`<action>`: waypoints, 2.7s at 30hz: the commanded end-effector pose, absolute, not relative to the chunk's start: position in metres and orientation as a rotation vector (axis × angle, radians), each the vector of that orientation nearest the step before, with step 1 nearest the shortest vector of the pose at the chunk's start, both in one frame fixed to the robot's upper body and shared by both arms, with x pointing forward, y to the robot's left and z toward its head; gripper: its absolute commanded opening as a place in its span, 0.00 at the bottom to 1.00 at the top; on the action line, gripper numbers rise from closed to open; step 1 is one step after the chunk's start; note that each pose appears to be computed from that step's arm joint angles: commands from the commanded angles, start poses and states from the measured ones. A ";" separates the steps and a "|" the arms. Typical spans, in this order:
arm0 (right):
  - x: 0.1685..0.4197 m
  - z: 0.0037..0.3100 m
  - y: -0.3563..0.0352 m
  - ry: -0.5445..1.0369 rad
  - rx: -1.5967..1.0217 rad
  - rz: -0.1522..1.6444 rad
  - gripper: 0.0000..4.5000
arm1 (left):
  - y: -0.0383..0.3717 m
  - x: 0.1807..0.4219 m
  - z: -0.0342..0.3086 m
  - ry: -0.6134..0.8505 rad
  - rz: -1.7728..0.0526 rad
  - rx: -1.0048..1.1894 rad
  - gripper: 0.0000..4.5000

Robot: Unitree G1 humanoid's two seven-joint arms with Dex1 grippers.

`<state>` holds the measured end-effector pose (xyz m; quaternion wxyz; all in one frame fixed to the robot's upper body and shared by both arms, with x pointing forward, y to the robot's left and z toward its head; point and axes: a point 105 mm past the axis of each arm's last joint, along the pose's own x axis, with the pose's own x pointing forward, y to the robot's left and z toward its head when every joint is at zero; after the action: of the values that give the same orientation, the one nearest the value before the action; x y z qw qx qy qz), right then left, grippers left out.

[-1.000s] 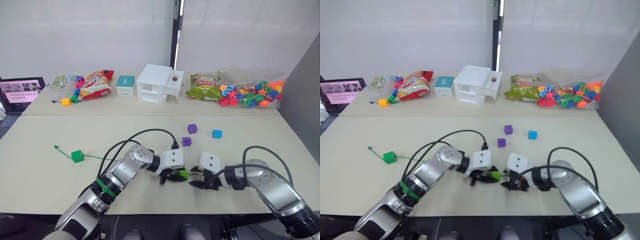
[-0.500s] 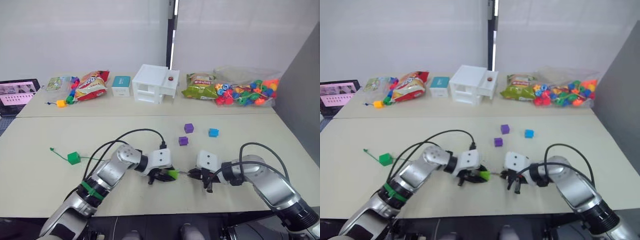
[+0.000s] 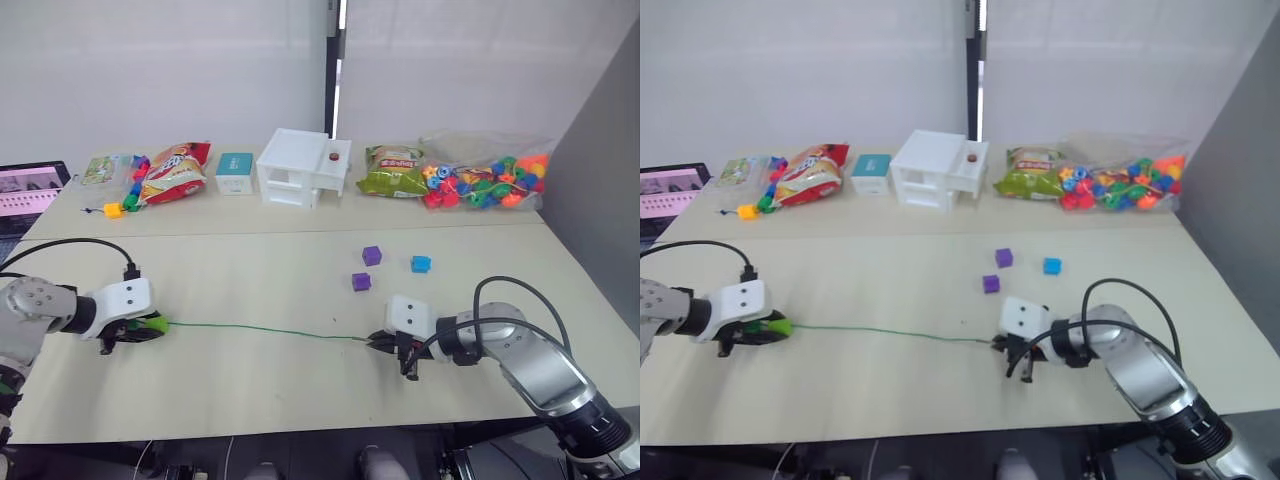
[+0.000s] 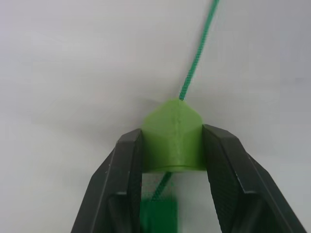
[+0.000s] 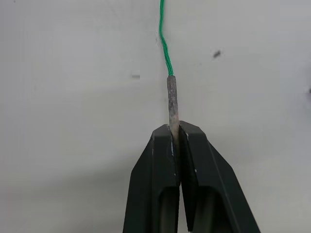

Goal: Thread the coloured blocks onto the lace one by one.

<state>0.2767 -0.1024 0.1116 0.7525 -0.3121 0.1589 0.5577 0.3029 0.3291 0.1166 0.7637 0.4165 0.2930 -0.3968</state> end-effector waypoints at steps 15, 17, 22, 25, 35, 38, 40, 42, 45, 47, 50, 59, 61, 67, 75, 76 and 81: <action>0.274 0.121 -0.087 0.300 -0.680 1.265 0.00 | 0.316 0.302 0.126 0.577 -0.861 0.752 0.68; 0.273 0.123 -0.085 0.296 -0.678 1.275 0.00 | 0.307 0.306 0.140 0.530 -0.870 0.746 0.82; 0.273 0.125 -0.078 0.291 -0.674 1.283 0.00 | 0.266 0.306 0.175 0.420 -0.970 0.645 1.00; 0.275 0.127 -0.069 0.289 -0.670 1.284 0.00 | 0.225 0.297 0.184 0.356 -1.090 0.566 1.00; 0.282 0.128 -0.049 0.309 -0.709 1.259 0.00 | 0.089 0.278 0.137 0.191 -1.355 0.515 1.00; 0.282 0.129 -0.047 0.309 -0.720 1.264 0.00 | 0.080 0.286 0.127 0.188 -1.359 0.510 1.00; 0.282 0.130 -0.047 0.308 -0.722 1.265 0.00 | 0.078 0.290 0.121 0.192 -1.369 0.513 1.00; 0.282 0.131 -0.047 0.309 -0.724 1.264 0.00 | 0.079 0.292 0.115 0.201 -1.379 0.536 1.00; 0.281 0.132 -0.049 0.313 -0.727 1.264 0.00 | 0.081 0.293 0.112 0.209 -1.392 0.537 1.00; 0.281 0.132 -0.049 0.316 -0.728 1.264 0.00 | 0.078 0.294 0.115 0.200 -1.396 0.526 1.00; 0.280 0.132 -0.050 0.319 -0.729 1.264 0.00 | 0.075 0.297 0.117 0.187 -1.394 0.514 1.00; 0.279 0.132 -0.050 0.321 -0.729 1.267 0.00 | 0.073 0.298 0.117 0.183 -1.399 0.506 0.36; 0.279 0.132 -0.050 0.320 -0.728 1.268 0.00 | 0.073 0.298 0.117 0.183 -1.398 0.506 0.22; 0.278 0.132 -0.049 0.321 -0.726 1.271 0.00 | 0.072 0.299 0.117 0.182 -1.396 0.508 0.00; 0.277 0.129 -0.051 0.327 -0.731 1.270 0.00 | 0.072 0.300 0.119 0.185 -1.396 0.500 0.00; 0.279 0.131 -0.051 0.315 -0.717 1.246 0.00 | 0.073 0.300 0.120 0.185 -1.397 0.501 0.00; 0.276 0.135 -0.061 0.297 -0.636 1.178 0.39 | 0.074 0.298 0.120 0.194 -1.408 0.508 0.00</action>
<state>0.2765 -0.0594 0.1198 0.7582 -0.3000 0.1654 0.5548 0.2969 0.0748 0.1075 0.7287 0.2234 0.1084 -0.6382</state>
